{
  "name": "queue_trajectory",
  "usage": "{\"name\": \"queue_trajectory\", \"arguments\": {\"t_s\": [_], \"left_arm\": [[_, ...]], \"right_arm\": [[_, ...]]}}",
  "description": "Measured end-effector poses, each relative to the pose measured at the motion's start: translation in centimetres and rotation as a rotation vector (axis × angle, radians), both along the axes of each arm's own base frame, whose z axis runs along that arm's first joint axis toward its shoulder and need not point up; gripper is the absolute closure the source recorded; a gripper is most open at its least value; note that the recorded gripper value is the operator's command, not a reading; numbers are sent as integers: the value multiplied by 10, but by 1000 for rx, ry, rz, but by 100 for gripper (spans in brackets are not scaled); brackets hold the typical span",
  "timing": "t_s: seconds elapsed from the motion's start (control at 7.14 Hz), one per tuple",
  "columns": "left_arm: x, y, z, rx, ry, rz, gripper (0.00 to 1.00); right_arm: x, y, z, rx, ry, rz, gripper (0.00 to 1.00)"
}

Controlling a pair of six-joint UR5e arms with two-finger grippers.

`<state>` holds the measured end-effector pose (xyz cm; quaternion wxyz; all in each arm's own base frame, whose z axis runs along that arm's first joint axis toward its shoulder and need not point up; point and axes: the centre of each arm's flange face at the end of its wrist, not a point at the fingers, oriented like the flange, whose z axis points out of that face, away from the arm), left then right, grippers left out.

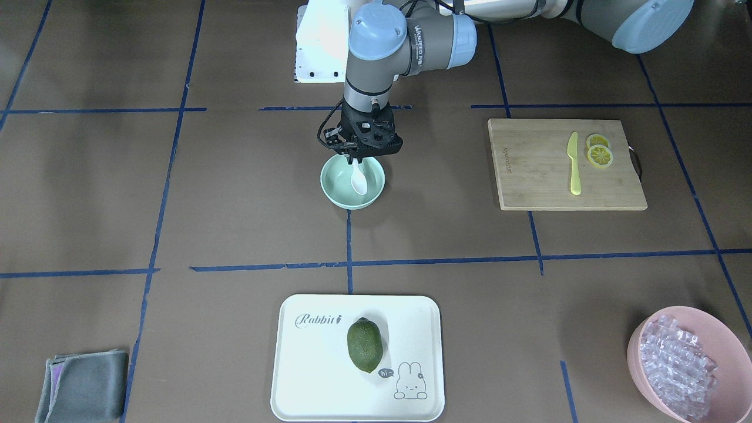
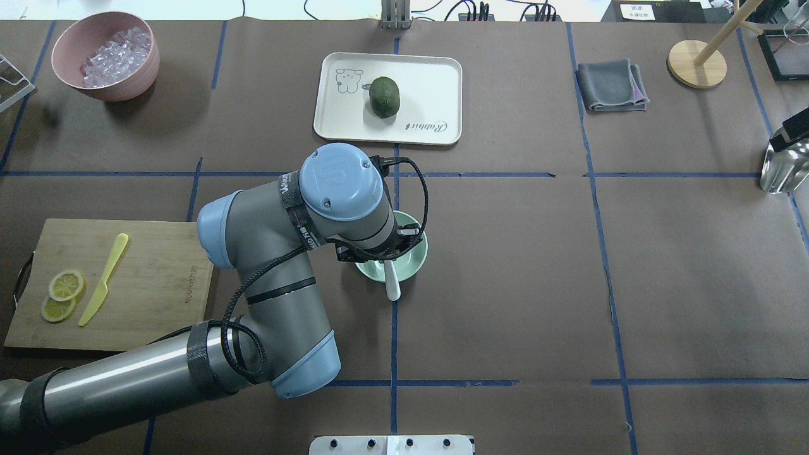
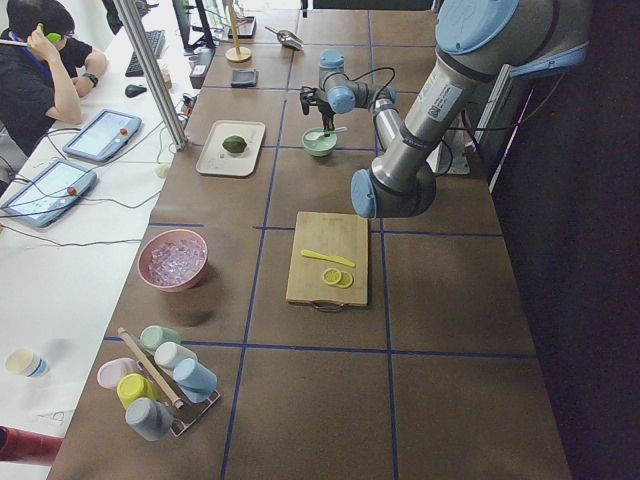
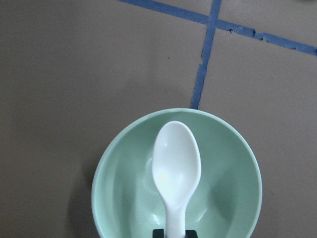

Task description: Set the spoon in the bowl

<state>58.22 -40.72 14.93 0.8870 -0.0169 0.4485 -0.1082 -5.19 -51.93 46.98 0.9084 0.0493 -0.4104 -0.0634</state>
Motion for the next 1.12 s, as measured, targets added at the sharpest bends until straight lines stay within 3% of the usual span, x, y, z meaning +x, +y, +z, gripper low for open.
{"name": "queue_trajectory", "arguments": {"t_s": [0.7,1.12], "left_arm": [[-23,3,-11,3,3,11,0],[-148,-5,27,96,-85,119,0]], "right_arm": [[3,3,5,-2,1,-3,0],[57,33,61,26,-6,-38,0]]}}
